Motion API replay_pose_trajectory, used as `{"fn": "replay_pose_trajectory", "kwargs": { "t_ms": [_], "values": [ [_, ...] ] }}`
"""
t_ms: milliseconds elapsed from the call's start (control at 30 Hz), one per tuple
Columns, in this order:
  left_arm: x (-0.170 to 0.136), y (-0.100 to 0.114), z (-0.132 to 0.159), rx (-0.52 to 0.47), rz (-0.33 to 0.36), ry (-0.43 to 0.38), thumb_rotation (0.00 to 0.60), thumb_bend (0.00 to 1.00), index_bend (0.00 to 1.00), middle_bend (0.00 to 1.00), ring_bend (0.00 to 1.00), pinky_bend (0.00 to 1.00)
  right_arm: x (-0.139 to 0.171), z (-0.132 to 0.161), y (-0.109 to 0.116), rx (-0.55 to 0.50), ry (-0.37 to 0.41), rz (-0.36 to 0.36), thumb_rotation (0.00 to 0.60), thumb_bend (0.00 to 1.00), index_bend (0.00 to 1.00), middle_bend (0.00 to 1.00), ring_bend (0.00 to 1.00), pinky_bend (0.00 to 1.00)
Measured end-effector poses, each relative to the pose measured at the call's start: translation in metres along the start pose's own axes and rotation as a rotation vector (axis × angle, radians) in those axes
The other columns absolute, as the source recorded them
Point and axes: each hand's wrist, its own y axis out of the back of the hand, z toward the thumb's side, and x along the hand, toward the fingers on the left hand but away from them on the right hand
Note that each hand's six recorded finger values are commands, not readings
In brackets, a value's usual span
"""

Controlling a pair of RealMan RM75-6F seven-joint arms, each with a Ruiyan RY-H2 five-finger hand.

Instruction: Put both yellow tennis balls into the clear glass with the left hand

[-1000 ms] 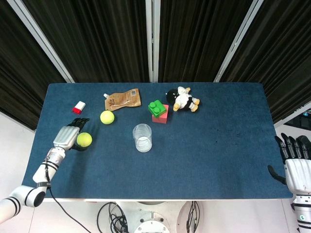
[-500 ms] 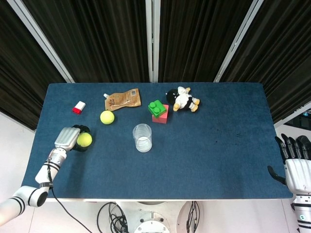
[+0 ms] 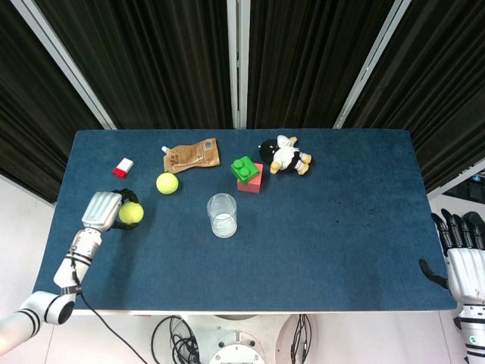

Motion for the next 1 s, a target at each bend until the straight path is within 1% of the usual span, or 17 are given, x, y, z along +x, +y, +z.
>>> {"fn": "replay_pose_trajectory", "kwargs": {
  "t_ms": [133, 300, 400, 533, 600, 700, 833, 1000],
  "values": [
    [-0.003, 0.030, 0.016, -0.028, 0.063, -0.039, 0.600, 0.16, 0.56, 0.54, 0.52, 0.80, 0.000, 0.001, 0.004, -0.004, 0.003, -0.012, 0.600, 0.20, 0.00, 0.00, 0.00, 0.00],
    [-0.011, 0.067, 0.045, -0.083, 0.112, -0.097, 0.600, 0.16, 0.58, 0.55, 0.52, 0.80, -0.001, 0.001, 0.003, -0.006, 0.002, -0.008, 0.600, 0.20, 0.00, 0.00, 0.00, 0.00],
    [-0.017, 0.088, 0.069, -0.107, 0.128, -0.148, 0.600, 0.16, 0.58, 0.55, 0.53, 0.80, -0.001, 0.004, 0.003, -0.011, 0.011, -0.012, 0.600, 0.20, 0.00, 0.00, 0.00, 0.00],
    [-0.019, 0.109, 0.105, -0.096, 0.148, -0.219, 0.600, 0.16, 0.58, 0.55, 0.53, 0.80, -0.001, 0.012, 0.004, -0.017, 0.037, -0.020, 0.600, 0.20, 0.00, 0.00, 0.00, 0.00],
    [-0.015, 0.113, 0.117, -0.083, 0.145, -0.237, 0.600, 0.16, 0.58, 0.55, 0.52, 0.80, 0.000, 0.015, 0.005, -0.018, 0.051, -0.024, 0.600, 0.20, 0.00, 0.00, 0.00, 0.00],
    [-0.006, 0.111, 0.135, -0.067, 0.118, -0.265, 0.600, 0.16, 0.58, 0.56, 0.52, 0.80, 0.000, 0.015, 0.003, -0.018, 0.049, -0.018, 0.600, 0.20, 0.00, 0.00, 0.00, 0.00],
    [0.004, 0.103, 0.165, -0.068, 0.088, -0.312, 0.600, 0.16, 0.58, 0.56, 0.52, 0.80, -0.001, 0.013, 0.002, -0.018, 0.043, -0.015, 0.600, 0.20, 0.00, 0.00, 0.00, 0.00],
    [0.010, 0.094, 0.190, -0.048, 0.076, -0.351, 0.600, 0.16, 0.58, 0.56, 0.52, 0.79, -0.001, 0.014, 0.001, -0.019, 0.045, -0.011, 0.600, 0.20, 0.00, 0.00, 0.00, 0.00]
  ]
}}
